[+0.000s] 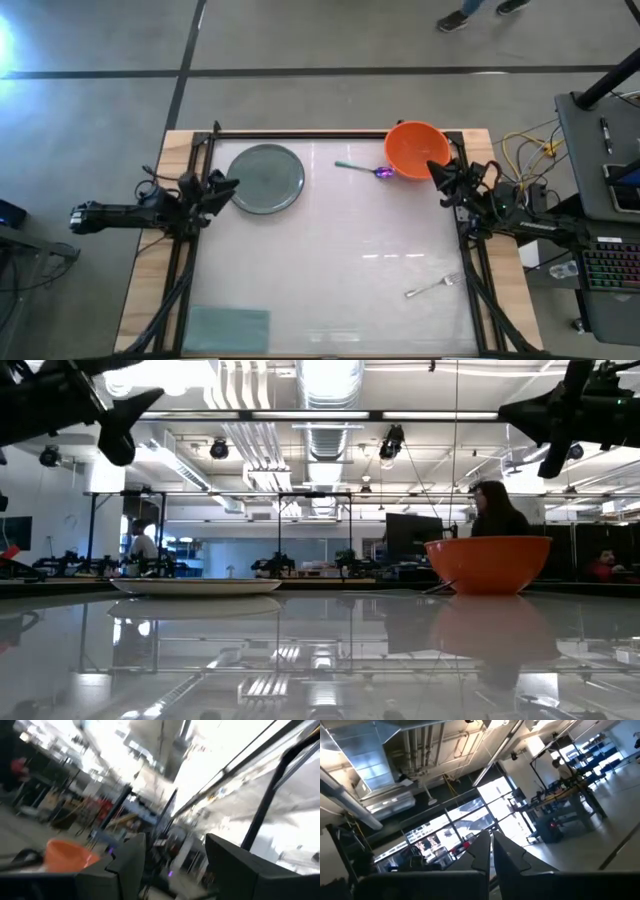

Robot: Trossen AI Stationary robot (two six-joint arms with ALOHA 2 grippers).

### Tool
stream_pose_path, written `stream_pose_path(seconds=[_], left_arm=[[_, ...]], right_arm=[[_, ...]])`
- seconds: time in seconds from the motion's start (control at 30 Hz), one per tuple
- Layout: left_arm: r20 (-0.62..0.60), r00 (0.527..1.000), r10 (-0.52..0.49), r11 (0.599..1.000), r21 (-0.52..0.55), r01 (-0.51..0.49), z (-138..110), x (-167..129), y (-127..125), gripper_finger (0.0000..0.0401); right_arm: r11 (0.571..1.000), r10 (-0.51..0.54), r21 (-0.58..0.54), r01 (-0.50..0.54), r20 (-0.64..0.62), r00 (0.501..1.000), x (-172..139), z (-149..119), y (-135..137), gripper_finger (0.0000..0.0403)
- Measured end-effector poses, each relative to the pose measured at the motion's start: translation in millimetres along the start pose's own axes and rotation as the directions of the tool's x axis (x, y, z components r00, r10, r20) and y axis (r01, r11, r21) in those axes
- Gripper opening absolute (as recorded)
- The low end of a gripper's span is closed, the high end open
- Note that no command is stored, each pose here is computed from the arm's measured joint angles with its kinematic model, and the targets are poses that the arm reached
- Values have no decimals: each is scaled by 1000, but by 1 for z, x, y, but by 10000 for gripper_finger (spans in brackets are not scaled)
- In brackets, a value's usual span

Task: Set table place
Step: Move the gray plate to the center of the table

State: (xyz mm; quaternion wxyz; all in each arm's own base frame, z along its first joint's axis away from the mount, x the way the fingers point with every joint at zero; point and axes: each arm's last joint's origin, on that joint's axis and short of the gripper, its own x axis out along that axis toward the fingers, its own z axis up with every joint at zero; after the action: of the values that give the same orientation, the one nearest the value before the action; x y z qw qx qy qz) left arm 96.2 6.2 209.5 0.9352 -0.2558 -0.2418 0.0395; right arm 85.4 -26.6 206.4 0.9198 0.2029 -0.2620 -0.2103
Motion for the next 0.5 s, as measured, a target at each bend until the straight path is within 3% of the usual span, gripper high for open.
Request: stream_pose_path(seconds=[0.5], left_arm=[[186, 978, -91, 995, -32, 98, 18, -2, -9, 193]], right_arm=[[1000, 1, 10, -1, -1, 1000, 0, 0, 0, 13]])
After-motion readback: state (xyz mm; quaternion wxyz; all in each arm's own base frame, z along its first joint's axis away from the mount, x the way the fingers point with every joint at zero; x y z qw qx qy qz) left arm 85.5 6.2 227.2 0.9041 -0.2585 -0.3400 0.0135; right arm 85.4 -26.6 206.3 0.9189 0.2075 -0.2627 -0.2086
